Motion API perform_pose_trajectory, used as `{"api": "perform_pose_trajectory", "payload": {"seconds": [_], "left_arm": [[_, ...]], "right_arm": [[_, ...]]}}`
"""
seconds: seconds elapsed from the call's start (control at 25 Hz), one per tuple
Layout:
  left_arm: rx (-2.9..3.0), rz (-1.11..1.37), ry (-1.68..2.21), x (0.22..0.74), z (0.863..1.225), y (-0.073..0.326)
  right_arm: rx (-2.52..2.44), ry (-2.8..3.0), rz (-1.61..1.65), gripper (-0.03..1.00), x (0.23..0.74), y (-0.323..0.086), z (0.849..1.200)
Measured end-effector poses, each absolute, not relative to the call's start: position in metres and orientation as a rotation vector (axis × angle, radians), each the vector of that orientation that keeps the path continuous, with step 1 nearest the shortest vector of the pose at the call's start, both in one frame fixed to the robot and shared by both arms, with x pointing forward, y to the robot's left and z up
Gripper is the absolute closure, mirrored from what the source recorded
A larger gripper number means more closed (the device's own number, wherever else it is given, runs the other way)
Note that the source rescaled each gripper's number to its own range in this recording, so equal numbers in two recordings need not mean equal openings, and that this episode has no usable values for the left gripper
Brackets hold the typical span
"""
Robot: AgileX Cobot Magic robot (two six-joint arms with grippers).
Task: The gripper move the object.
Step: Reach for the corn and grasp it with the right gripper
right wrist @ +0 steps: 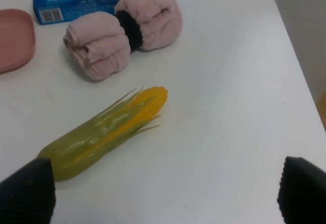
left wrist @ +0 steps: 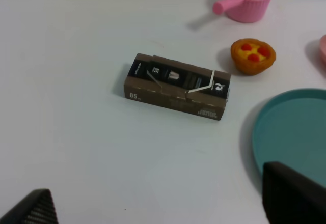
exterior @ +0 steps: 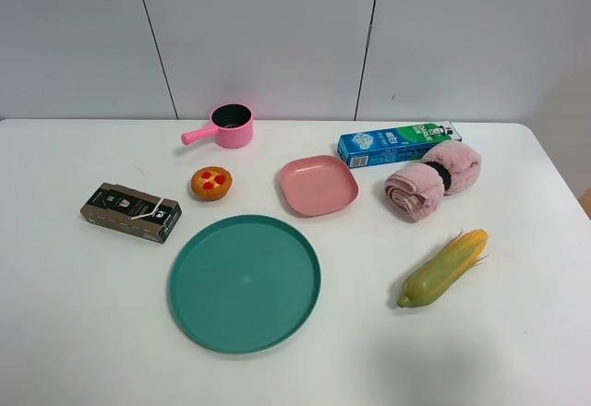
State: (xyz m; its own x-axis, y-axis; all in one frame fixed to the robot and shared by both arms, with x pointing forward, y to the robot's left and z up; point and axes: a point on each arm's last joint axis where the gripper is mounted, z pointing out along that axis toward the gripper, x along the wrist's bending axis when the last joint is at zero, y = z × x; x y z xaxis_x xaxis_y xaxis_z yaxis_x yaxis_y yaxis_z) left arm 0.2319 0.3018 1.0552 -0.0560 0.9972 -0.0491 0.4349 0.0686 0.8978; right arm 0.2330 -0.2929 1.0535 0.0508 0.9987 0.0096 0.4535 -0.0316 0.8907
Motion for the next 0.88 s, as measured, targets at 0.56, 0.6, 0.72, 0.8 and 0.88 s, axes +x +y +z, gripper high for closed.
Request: {"api": "perform_pose_trajectory", "payload": {"seconds": [0.56,0.6,0.72,0.8,0.88], "left_arm": [[1.464,0.947,1.596,0.2319,1.0552,0.3018],[1.464,0.947,1.596,0.2319,1.0552,0.3018],[1.464,0.947,1.596,0.2319,1.0552,0.3018],[1.464,0.947,1.596,0.2319,1.0552,0.3018],[1.464,0.947,1.596,0.2319,1.0552,0.3018]], "right_arm": [[1.578,1.491,0.934,-0.03,0.2335,-0.2930,1.0544],[1.578,1.491,0.934,-0.03,0.2335,-0.2930,1.0544],[1.578,1.491,0.934,-0.03,0.2335,-0.2930,1.0544],[1.578,1.491,0.933,-0.03,0.2335,-0.2930,1.0544],[1.576,1.488,0.925,-0.03,0.2335,-0.2937,1.0544]]}}
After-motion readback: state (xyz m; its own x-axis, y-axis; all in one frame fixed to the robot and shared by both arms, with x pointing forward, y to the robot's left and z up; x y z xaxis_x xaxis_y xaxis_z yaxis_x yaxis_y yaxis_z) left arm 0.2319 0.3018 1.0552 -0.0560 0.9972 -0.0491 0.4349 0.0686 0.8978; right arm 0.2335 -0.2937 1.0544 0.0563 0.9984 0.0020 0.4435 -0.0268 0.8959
